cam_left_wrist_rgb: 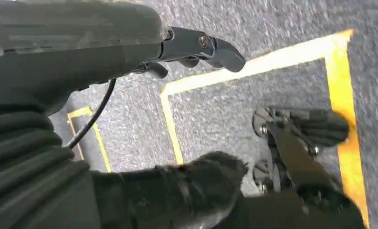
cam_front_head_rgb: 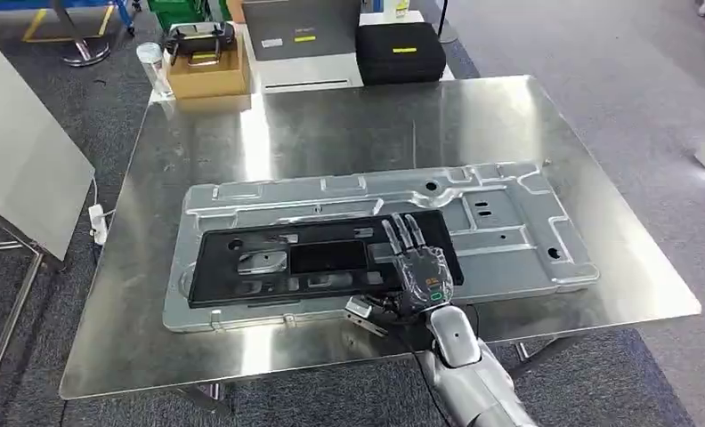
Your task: Take the parts from the cabinet and place them on the table.
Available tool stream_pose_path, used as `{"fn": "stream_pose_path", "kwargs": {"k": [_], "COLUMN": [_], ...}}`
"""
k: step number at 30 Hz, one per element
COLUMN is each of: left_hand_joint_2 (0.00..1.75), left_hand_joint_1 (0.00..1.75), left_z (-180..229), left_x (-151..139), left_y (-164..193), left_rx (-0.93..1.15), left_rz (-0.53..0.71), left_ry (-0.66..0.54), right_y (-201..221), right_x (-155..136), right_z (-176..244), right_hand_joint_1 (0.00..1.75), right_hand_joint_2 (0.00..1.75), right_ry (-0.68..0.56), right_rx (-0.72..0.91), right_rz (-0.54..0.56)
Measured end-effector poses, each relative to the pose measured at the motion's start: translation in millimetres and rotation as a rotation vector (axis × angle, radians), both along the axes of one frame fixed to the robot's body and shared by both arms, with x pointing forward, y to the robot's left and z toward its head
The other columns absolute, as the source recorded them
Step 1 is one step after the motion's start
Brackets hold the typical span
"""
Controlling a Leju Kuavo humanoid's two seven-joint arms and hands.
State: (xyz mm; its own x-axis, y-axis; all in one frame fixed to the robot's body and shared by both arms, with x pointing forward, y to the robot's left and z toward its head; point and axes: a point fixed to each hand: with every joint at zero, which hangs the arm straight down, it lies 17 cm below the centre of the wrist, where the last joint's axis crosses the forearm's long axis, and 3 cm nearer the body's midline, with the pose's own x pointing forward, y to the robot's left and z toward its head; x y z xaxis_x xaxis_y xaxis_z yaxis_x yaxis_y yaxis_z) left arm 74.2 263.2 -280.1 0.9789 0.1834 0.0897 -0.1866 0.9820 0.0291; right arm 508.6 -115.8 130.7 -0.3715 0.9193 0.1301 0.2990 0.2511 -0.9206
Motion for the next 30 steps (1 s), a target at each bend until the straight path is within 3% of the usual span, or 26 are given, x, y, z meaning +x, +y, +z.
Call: {"fn": "stream_pose_path", "kwargs": {"k": [26,28,30], "left_hand_joint_2": [0.00,0.00,0.00], "left_hand_joint_1": [0.00,0.00,0.00], "left_z": [0.7,0.7,0.7], "left_x": [5.7,5.8,5.4], "left_y": [0.1,0.2,-0.1], "left_rx": [-0.001,-0.001,-0.001], "left_rz": [0.015,0.017,0.017], "left_ry": [-0.009,-0.010,-0.009], "right_y": [2.9,0.6,-20.8], "right_x": [5.0,4.2,7.6], "right_z": [-1.8,-7.9,-11.9], "right_hand_joint_1": [0.00,0.00,0.00], "right_hand_joint_2": [0.00,0.00,0.00], "right_ry": [0.025,0.030,0.025], "right_rx": [0.032,-0.008,-0.071], "right_rz": [0.008,-0.020,-0.143]}}
